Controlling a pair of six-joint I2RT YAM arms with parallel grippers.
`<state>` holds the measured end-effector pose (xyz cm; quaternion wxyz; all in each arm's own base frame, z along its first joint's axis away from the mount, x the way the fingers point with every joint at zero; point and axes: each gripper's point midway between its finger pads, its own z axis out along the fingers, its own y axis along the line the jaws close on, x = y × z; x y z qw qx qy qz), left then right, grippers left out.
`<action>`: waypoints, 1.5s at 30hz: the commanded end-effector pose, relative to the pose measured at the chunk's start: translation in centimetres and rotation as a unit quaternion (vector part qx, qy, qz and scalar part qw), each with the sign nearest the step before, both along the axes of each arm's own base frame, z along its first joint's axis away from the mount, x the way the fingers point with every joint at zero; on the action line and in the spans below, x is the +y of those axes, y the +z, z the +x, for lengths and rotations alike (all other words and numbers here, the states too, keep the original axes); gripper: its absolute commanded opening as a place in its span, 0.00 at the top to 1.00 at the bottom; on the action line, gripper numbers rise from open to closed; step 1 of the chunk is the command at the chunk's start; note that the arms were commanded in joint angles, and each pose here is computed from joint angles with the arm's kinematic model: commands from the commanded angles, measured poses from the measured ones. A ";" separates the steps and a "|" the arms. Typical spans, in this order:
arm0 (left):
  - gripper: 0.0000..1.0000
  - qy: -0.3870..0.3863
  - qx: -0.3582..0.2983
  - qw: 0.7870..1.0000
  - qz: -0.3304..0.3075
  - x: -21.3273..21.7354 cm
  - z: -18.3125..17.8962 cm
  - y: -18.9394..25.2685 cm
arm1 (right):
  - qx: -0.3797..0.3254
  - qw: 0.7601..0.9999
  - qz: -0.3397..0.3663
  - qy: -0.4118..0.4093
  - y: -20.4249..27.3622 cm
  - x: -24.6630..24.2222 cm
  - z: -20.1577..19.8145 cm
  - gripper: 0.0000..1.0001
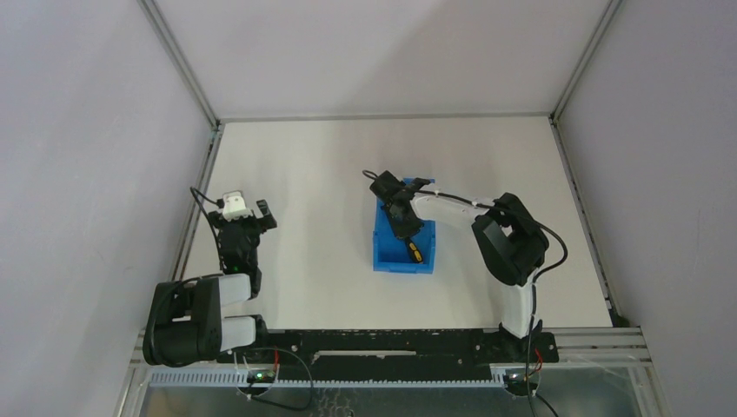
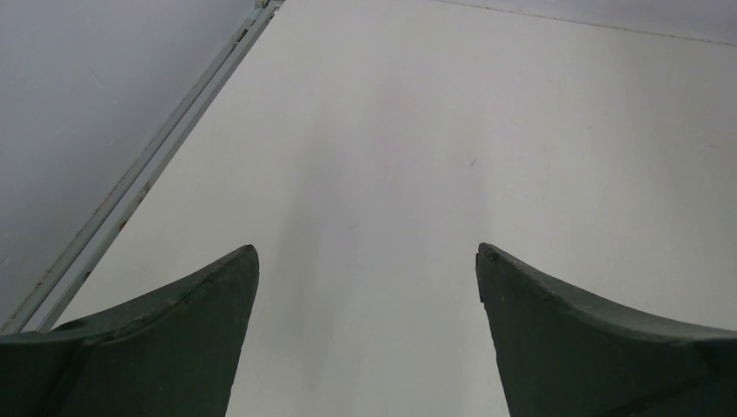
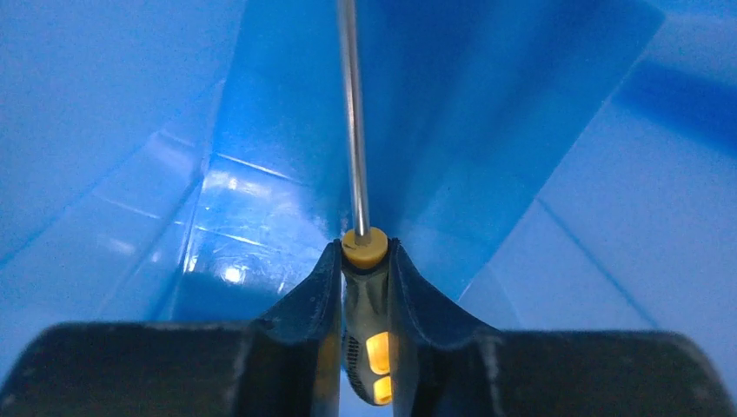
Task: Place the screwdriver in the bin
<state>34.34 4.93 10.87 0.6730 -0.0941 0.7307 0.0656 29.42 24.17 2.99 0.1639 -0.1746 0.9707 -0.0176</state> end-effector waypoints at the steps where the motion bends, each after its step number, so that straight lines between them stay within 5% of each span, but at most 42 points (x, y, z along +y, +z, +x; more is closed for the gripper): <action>1: 0.00 0.003 -0.038 0.999 0.011 0.2 1.0 2.7 | -0.041 0.999 0.023 -0.012 1.5 1.3 1.1 0.68; 5: 0.00 0.003 -0.038 0.999 0.011 0.2 1.0 2.7 | -0.067 0.997 0.035 -0.022 3.9 1.4 1.0 0.52; 12: 0.00 0.002 -0.039 0.999 0.010 0.2 1.0 2.7 | -0.146 0.983 0.111 -0.023 12.5 1.4 0.9 0.45; 13: 0.00 0.002 -0.038 0.999 0.010 0.2 1.0 2.7 | -0.161 0.979 0.121 -0.023 13.9 1.1 0.9 0.40; 15: 0.00 0.002 -0.038 0.999 0.011 0.2 1.0 2.7 | -0.193 0.971 0.139 -0.026 16.8 0.2 0.8 0.05; 16: 0.00 0.003 -0.038 0.999 0.010 0.2 1.0 2.7 | -0.207 0.967 0.146 -0.028 18.2 -0.5 0.7 0.01; 27: 0.00 0.003 -0.038 0.999 0.011 0.2 1.1 2.7 | -0.375 0.890 0.227 -0.125 23.6 -11.1 -0.2 0.00; 32: 0.00 0.003 -0.038 0.999 0.011 0.2 1.0 2.6 | -0.439 0.841 0.254 -0.188 20.6 -15.5 -2.0 0.00; 39: 0.00 0.003 -0.038 0.999 0.011 0.2 1.0 2.7 | -0.466 0.804 0.248 -0.274 12.7 -19.9 -4.2 0.00; 45: 0.00 0.003 -0.039 0.999 0.011 0.2 1.0 2.7 | -0.487 0.781 0.264 -0.288 11.7 -20.9 -5.0 0.00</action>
